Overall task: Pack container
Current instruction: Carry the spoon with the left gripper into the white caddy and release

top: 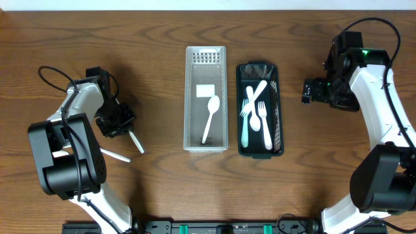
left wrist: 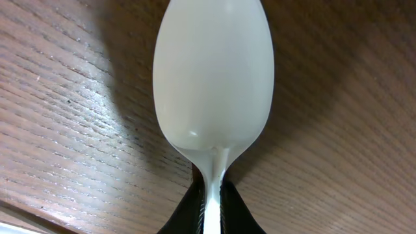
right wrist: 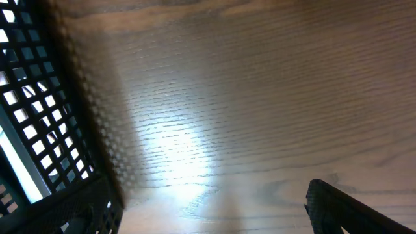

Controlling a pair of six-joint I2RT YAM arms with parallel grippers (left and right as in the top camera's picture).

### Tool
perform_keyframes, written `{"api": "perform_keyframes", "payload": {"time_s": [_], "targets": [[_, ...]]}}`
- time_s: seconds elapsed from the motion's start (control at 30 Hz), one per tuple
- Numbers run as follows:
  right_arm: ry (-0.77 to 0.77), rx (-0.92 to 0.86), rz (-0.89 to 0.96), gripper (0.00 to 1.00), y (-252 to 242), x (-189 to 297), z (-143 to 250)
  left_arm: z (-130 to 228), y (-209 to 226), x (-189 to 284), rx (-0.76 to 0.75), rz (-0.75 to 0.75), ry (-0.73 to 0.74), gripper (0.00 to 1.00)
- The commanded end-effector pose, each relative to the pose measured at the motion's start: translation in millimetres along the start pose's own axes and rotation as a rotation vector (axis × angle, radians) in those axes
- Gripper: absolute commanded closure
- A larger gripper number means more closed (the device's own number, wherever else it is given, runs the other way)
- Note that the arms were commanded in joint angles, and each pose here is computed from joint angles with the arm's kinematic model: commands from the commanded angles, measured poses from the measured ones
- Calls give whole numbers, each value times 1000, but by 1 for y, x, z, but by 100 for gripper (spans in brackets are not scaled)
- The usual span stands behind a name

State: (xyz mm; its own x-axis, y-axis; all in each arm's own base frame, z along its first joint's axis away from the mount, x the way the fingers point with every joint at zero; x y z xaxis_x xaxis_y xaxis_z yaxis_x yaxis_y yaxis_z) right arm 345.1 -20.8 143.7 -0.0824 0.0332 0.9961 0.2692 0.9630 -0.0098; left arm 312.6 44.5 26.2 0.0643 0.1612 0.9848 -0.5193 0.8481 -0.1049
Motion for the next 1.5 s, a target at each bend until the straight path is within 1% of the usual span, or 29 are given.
{"api": "perform_keyframes", "payload": {"time_s": [0.0,0.17,0.27,0.33,0.43,0.57,0.7,0.77,0.87,0.97,1.03,1.13,1.2,1.33,1.4,1.43,1.47], "targets": [[-8,25,-7,1,4,3,1,3,2,-6,-3,-10,25,94],[-8,25,-7,1,4,3,1,3,2,-5,-4,-10,23,94],[-8,25,-7,1,4,3,1,5,0,3,-7,-9,19,94],[-8,25,-7,1,4,3,1,9,-5,15,-23,-6,6,94],[-8,25,-7,1,4,3,1,20,-24,46,-83,4,-35,94],[-7,25,-7,1,4,3,1,49,-68,98,-250,51,-157,94],[-7,25,-7,1,4,3,1,93,-124,147,-472,144,-313,94],[-8,25,-7,1,4,3,1,118,-154,167,-592,198,-383,94],[-8,25,-7,1,4,3,1,147,-189,179,-730,250,-467,94],[-8,25,-8,1,4,3,1,161,-215,175,-820,248,-527,94],[-6,25,-14,1,5,3,1,162,-230,162,-853,228,-537,94],[-6,25,-14,1,5,3,1,155,-243,136,-860,200,-500,94],[-5,25,-14,1,5,3,2,147,-248,111,-859,157,-455,94],[-2,25,-13,1,5,3,2,137,-248,63,-854,69,-358,94],[-1,25,-13,1,5,3,2,135,-247,52,-853,48,-335,94],[0,25,-13,1,5,3,3,135,-247,50,-853,43,-331,90],[1,25,-12,1,5,3,3,135,-247,49,-853,43,-331,78]]}}
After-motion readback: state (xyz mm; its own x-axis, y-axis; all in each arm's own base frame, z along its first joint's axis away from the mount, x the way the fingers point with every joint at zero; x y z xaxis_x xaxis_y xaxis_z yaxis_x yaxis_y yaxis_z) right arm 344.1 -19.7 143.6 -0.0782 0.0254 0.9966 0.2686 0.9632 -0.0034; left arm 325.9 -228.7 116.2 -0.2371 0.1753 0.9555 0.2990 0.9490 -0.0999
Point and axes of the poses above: each gripper's point midway between its finger pads, its own x axis back along the fingers, its own y axis along the line the jaws close on, z = x × y, the point moved 3 cm from there along x, back along the fingers, and after that the axes turned 3 degrees about -x, right-handed, at the moved point
